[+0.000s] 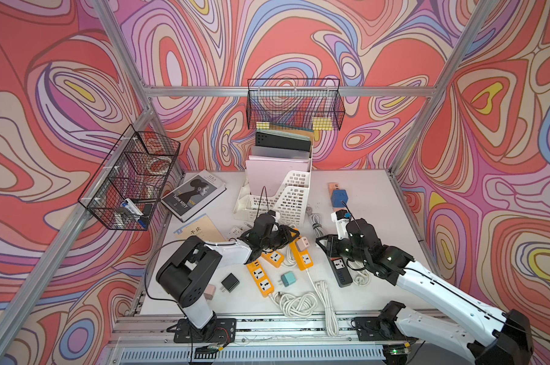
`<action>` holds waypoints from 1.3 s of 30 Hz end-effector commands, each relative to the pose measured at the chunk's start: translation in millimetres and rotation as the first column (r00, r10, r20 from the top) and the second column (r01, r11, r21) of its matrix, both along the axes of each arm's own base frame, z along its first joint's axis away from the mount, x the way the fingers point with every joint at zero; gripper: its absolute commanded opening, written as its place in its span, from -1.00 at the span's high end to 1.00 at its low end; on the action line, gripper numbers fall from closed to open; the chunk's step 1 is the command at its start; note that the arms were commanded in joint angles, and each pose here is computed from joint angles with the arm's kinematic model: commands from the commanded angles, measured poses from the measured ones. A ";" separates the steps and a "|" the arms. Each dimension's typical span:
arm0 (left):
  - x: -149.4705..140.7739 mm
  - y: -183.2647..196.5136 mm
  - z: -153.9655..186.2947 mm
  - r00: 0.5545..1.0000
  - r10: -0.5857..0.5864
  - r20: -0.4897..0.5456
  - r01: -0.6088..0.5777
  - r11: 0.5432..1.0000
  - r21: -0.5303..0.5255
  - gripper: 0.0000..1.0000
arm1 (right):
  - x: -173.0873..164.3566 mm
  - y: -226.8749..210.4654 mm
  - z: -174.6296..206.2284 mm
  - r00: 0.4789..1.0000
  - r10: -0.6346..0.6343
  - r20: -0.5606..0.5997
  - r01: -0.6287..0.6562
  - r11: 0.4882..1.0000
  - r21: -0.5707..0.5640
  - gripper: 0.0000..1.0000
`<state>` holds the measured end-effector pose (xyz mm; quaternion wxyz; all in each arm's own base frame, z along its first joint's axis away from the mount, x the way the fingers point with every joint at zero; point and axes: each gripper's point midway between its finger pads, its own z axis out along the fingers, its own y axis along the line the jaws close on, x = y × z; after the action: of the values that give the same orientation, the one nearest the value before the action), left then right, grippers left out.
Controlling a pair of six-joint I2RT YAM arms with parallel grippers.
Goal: Pull the plug off the socket
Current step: Adjust the socket at the center of the board.
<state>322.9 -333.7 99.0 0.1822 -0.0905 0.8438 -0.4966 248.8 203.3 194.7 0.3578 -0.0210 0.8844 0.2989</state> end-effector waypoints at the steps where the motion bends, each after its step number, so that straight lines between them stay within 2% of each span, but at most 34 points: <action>1: 10.4 -41.3 31.0 0.992 -0.058 0.108 0.069 0.993 -0.097 0.94 | 8.5 -28.7 -2.7 0.986 -0.163 0.014 0.164 0.986 -0.021 0.64; 5: 15.3 -50.3 -7.7 0.997 -0.059 0.054 0.061 0.998 -0.030 0.90 | -0.2 -28.7 -14.3 0.988 -0.149 -0.045 0.149 0.989 0.014 0.64; 7: 15.1 -52.0 -22.2 0.997 -0.067 0.031 0.067 0.998 0.008 0.79 | -3.5 -28.4 -15.3 0.987 -0.151 -0.048 0.153 0.987 0.050 0.63; 12: 10.4 -46.3 -52.0 0.996 -0.075 -0.043 0.082 0.981 0.176 0.08 | -4.2 -32.1 -16.0 0.986 -0.161 -0.043 0.164 0.985 0.060 0.63; 16: 8.9 -33.0 -51.7 0.997 -0.061 -0.054 0.073 0.959 0.273 -0.32 | -3.4 -26.0 -17.9 0.989 -0.135 -0.057 0.138 0.989 0.059 0.63; 18: 7.8 -22.5 -40.8 0.998 -0.057 -0.031 0.064 0.943 0.328 -0.47 | -4.1 -18.8 -15.7 0.993 -0.103 -0.056 0.108 0.990 0.086 0.63; 21: 4.2 0.8 -22.8 0.999 -0.044 0.016 0.033 0.908 0.417 -0.56 | -5.2 -5.2 -9.7 0.998 -0.042 -0.044 0.048 0.988 0.144 0.63; 24: -2.2 28.4 -5.6 0.997 -0.021 0.070 -0.015 0.875 0.484 -0.57 | -6.3 8.4 -3.4 0.999 0.015 -0.031 -0.008 0.979 0.206 0.63; 29: -19.6 69.3 26.7 0.983 0.002 0.183 -0.099 0.850 0.518 -0.57 | -5.4 26.6 4.4 0.997 0.077 -0.009 -0.071 0.950 0.305 0.62; 33: -35.6 117.2 54.0 0.959 0.035 0.282 -0.201 0.784 0.587 -0.57 | -2.4 51.0 5.4 0.986 0.165 -0.014 -0.147 0.912 0.384 0.62; 35: -42.3 141.6 70.9 0.940 0.056 0.336 -0.261 0.753 0.604 -0.58 | -2.3 67.5 2.4 0.976 0.214 -0.023 -0.189 0.902 0.387 0.62; 39: -57.5 200.6 105.0 0.886 0.151 0.439 -0.421 0.659 0.623 -0.85 | -11.0 115.1 -15.7 0.950 0.310 -0.049 -0.285 0.917 0.281 0.60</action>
<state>277.5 -187.4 202.8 0.4011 -0.0423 0.8904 -0.2111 241.3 283.9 162.4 0.2606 -0.0415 0.8526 0.4511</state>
